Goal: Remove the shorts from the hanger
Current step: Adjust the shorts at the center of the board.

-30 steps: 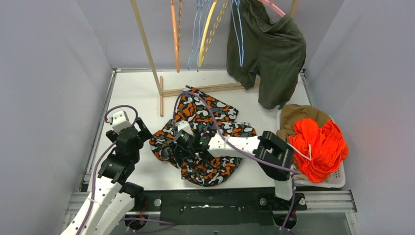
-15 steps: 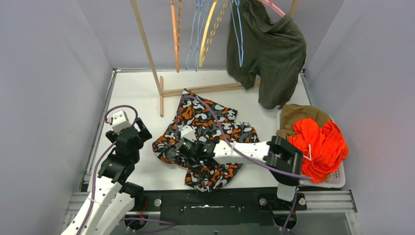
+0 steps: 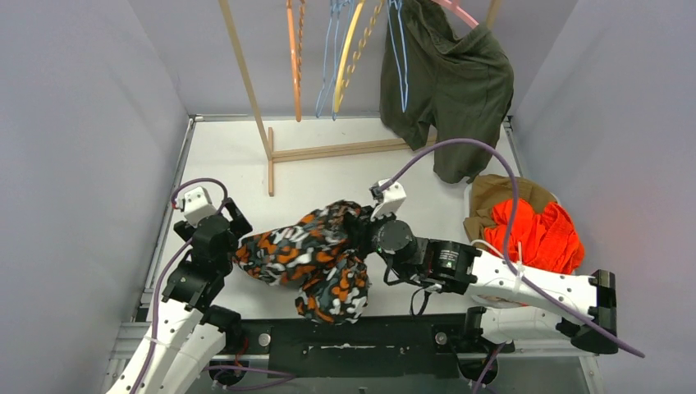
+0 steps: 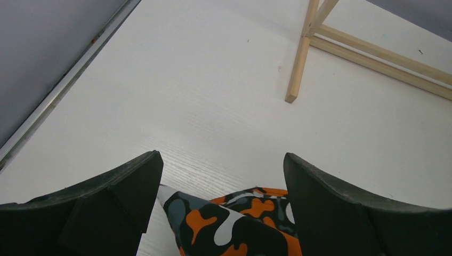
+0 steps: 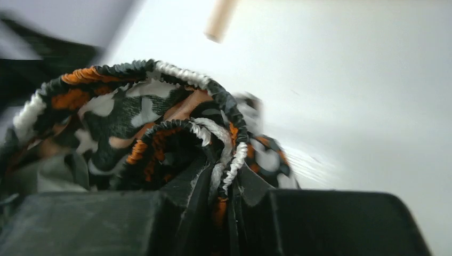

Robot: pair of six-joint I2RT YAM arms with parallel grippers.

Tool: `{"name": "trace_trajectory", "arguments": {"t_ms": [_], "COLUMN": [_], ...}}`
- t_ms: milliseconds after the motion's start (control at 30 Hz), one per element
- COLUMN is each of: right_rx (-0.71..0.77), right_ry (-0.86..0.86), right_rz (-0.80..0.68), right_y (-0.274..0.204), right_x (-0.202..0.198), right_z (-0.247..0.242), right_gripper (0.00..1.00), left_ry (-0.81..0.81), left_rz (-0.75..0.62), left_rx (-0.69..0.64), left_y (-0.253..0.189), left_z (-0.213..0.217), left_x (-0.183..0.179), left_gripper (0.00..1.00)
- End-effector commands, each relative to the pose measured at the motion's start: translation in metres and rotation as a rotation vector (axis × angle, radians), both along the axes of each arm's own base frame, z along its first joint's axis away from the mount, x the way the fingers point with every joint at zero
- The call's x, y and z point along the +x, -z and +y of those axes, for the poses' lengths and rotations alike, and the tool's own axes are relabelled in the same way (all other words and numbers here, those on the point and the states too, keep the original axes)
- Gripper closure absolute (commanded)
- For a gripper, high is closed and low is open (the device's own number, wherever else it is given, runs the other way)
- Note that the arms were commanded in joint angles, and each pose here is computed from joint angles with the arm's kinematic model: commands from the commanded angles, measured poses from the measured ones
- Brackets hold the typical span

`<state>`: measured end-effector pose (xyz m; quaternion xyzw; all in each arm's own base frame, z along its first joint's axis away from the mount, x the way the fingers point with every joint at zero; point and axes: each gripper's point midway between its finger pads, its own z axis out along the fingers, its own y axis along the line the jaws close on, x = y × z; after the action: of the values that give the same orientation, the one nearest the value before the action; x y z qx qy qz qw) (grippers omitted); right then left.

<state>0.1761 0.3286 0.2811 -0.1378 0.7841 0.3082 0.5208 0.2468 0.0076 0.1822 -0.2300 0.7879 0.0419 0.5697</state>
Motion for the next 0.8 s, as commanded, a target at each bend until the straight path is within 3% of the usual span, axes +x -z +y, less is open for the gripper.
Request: {"name": "trace_trajectory", "arguments": {"t_ms": [0, 67, 167, 333, 533, 767], "right_rx": [-0.191, -0.203, -0.168, -0.052, -0.050, -0.370], "right_ry": [0.420, 0.425, 0.393, 0.308, 0.121, 0.106], "right_rz": [0.312, 0.399, 0.422, 0.407, 0.484, 0.560], "right_y": [0.134, 0.160, 0.161, 0.129, 0.137, 0.216], "right_x": [0.027, 0.022, 0.026, 0.048, 0.052, 0.045], "right_z": [-0.089, -0.099, -0.088, -0.029, 0.048, 0.080], "right_gripper": [0.98, 0.91, 0.78, 0.34, 0.18, 0.02], "left_ry": [-0.017, -0.005, 0.010, 0.026, 0.028, 0.028], "left_rz": [-0.055, -0.051, -0.043, -0.030, -0.032, -0.034], "left_rx": [-0.024, -0.025, -0.026, -0.028, -0.029, -0.026], "left_y": [-0.016, -0.015, -0.013, -0.010, -0.010, -0.011], "left_z": [0.001, -0.001, -0.004, -0.007, -0.008, -0.007], "left_x": [0.004, 0.005, 0.007, 0.009, 0.008, 0.009], "left_gripper": [0.15, 0.15, 0.15, 0.15, 0.15, 0.15]}}
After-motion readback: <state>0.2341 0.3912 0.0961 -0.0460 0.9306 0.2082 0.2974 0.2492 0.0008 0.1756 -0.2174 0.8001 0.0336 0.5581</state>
